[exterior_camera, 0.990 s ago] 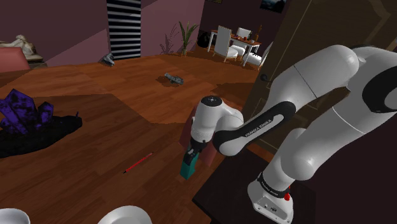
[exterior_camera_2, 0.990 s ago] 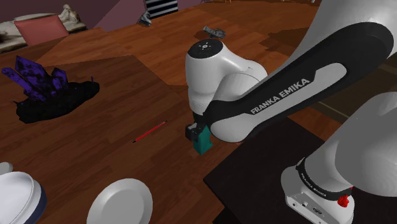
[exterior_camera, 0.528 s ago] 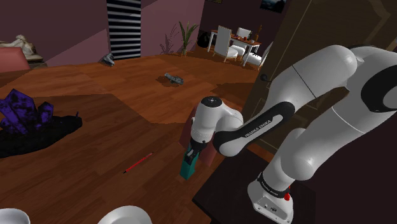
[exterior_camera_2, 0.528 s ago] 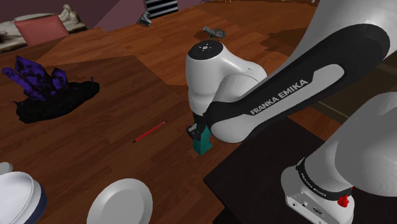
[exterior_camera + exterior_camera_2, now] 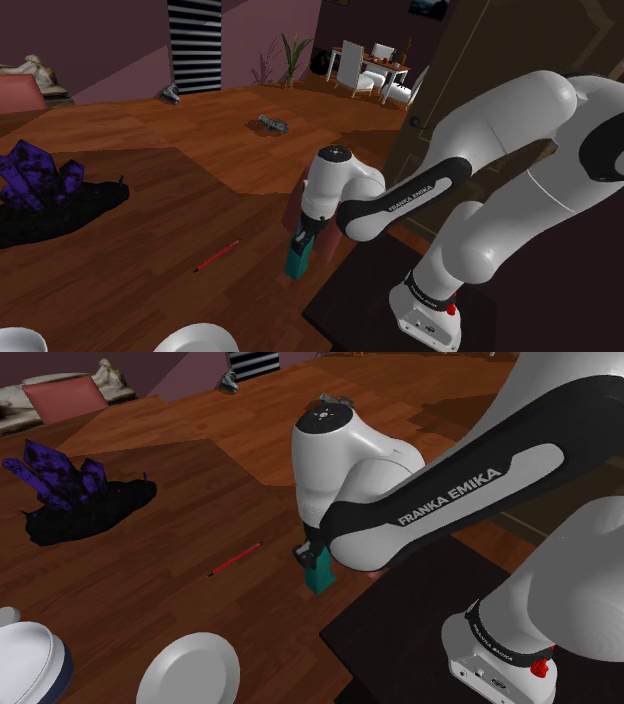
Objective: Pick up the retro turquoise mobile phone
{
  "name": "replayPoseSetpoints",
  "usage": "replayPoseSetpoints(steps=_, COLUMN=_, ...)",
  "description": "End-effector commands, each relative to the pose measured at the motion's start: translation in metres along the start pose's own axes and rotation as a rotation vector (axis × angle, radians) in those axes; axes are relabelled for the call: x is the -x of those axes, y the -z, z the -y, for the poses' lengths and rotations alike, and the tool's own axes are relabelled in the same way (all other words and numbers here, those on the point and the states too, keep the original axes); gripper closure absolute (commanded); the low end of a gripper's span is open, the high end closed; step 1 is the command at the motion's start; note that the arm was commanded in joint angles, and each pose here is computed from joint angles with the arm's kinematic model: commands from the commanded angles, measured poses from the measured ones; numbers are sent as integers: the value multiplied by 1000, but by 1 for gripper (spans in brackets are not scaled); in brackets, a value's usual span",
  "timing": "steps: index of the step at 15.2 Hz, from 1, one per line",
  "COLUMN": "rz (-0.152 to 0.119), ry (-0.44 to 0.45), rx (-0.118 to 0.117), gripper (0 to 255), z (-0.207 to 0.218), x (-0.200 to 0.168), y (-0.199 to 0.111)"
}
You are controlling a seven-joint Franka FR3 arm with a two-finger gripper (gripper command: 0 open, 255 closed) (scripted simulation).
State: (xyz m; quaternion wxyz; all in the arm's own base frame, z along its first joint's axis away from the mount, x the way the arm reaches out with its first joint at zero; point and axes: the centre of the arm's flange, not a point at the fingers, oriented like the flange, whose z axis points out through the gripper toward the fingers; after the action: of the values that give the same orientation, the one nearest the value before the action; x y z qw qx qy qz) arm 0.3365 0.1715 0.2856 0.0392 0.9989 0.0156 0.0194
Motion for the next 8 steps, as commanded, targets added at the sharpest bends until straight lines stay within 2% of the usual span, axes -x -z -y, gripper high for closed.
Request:
replayPoseSetpoints(steps=1, rz=0, ry=0, rx=0, gripper=255, z=0, x=-1, y=11)
replayPoseSetpoints(steps=8, rz=0, ry=0, rx=0, gripper=255, z=-3, x=-2, y=48)
